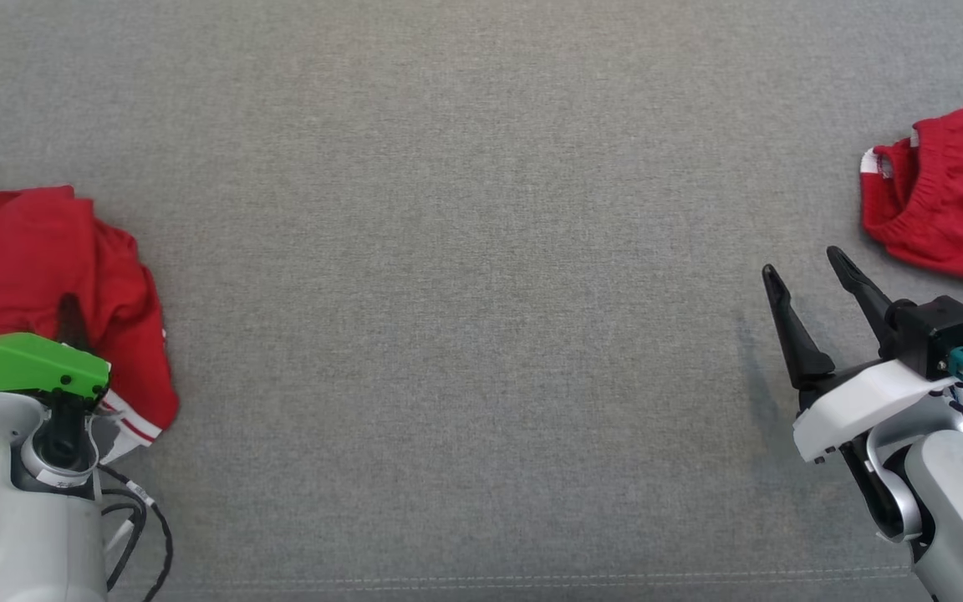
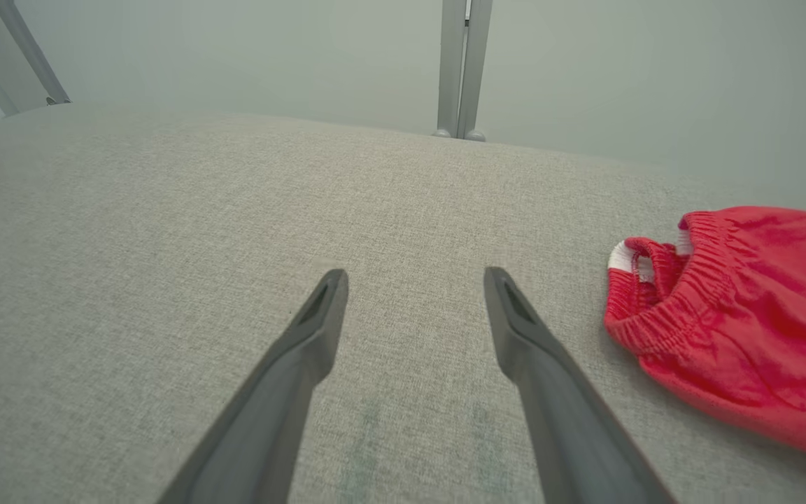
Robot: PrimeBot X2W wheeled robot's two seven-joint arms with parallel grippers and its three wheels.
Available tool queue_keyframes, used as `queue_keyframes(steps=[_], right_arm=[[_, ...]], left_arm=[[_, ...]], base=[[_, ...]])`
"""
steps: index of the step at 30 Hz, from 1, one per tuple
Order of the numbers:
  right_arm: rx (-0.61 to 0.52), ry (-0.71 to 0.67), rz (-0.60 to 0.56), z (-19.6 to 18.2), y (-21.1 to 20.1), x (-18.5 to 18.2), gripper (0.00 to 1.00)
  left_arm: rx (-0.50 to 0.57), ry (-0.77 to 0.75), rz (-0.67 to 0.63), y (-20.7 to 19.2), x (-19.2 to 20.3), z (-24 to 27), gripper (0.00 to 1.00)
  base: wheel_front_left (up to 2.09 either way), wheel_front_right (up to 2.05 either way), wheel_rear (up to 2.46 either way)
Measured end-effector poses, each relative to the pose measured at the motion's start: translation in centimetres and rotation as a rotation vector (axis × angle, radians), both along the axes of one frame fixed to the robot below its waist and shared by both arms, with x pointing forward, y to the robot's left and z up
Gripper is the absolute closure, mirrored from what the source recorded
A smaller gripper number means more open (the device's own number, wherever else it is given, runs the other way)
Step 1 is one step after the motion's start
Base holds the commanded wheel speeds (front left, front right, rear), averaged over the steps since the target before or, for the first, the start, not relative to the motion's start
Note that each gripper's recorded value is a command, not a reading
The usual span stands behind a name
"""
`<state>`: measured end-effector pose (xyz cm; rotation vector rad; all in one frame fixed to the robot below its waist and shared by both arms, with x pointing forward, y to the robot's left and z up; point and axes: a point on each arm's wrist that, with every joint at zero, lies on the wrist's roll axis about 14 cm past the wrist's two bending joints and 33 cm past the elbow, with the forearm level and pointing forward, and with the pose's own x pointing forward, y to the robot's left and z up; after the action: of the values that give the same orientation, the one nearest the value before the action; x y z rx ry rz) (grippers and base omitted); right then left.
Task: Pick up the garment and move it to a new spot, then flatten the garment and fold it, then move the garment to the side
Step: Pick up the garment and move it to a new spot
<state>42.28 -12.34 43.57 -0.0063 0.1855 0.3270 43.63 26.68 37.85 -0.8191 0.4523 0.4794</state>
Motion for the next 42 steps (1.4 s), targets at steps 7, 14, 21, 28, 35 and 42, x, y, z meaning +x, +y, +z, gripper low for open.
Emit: queue_keyframes(steps=[7,14,21,28,35,42], right_arm=[[0.010,0.001,-0.055,0.1,-1.6,0.0,0.00],[0.060,-0.009,-0.061,0.7,-0.7,-0.3,0.00],[0.114,-0.025,-0.079,1.5,0.1,-0.9,0.00],[0.136,-0.039,-0.157,2.2,-1.5,-1.8,0.00],[0.166,-0.046,-0.239,2.6,-3.2,-3.1,0.00],[0.147,-0.050,-0.336,2.8,-6.3,-4.9,0.00]], left_arm=[[0.223,-0.147,-0.203,-2.5,6.1,5.3,1.00],[0.268,-0.493,-0.571,-13.6,10.8,15.7,1.00],[0.224,-0.603,-0.858,-23.4,9.1,18.8,1.00],[0.028,-0.711,-1.002,-29.5,6.7,22.9,1.00],[-0.346,-0.799,-1.215,-36.3,0.6,26.8,1.00],[-0.578,-0.788,-1.416,-41.8,-7.3,28.6,1.00]], base=[[0.00,0.00,0.00],[0.00,0.00,0.00],[0.00,0.00,0.00],[0.00,0.00,0.00],[0.00,0.00,0.00],[0.00,0.00,0.00]])
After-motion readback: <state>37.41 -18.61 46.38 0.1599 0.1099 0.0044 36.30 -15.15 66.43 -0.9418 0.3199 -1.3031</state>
